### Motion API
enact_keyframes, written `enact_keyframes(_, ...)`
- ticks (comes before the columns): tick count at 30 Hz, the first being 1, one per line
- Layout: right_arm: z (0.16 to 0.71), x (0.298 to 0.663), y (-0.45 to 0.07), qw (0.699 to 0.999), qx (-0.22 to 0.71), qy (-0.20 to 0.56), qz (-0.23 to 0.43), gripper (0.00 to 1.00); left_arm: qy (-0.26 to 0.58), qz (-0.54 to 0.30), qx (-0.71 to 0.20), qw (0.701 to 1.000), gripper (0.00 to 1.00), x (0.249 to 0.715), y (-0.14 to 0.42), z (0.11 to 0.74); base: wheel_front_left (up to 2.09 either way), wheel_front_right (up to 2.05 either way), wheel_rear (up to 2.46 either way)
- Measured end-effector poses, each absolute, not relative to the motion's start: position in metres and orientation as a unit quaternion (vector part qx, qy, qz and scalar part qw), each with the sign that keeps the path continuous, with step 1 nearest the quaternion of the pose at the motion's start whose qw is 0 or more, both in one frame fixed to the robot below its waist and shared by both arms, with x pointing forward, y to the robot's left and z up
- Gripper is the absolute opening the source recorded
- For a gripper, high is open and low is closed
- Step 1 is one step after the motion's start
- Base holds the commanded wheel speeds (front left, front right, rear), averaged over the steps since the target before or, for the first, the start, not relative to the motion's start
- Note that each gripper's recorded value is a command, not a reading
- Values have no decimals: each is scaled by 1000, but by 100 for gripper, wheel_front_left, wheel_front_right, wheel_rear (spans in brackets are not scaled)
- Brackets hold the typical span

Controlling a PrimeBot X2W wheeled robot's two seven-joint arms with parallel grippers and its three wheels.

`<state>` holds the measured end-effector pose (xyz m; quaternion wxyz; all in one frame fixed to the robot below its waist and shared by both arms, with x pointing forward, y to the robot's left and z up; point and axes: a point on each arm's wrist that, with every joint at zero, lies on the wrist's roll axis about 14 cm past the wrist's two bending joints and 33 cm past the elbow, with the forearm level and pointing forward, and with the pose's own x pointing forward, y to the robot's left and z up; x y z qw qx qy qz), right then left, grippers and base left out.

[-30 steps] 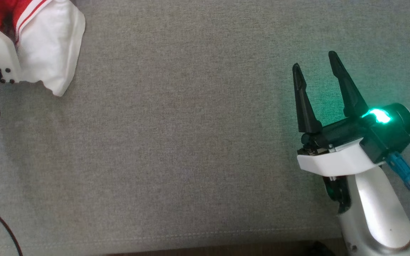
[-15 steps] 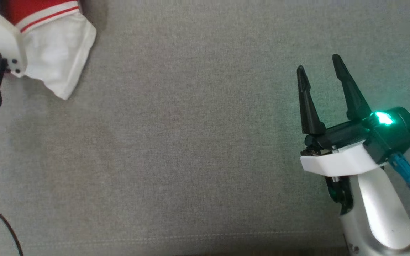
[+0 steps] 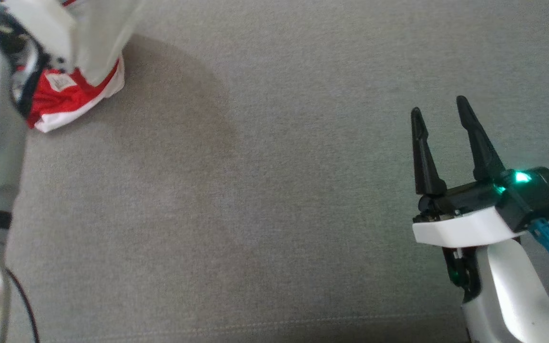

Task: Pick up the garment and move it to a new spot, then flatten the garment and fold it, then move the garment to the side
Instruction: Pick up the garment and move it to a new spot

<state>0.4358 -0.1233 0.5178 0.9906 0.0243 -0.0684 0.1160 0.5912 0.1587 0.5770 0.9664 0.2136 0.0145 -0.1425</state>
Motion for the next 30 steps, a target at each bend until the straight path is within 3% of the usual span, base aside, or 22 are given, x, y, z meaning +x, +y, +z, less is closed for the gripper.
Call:
enact_keyframes(9,529,408,-160,995,24,-76,63,100,-93,-286,174,937,0,554,24,639,0,0,0)
enact_keyframes(17,538,389,-197,996,20,-86,8,100,-36,-417,95,903,0,494,-74,598,0,0,0)
enact_keyframes(21,535,385,-207,996,21,-81,-7,100,22,-432,66,899,0,484,-87,553,0,0,0)
enact_keyframes(30,517,384,-218,998,24,-53,-27,100,144,-373,76,914,0,498,-56,438,0,0,0)
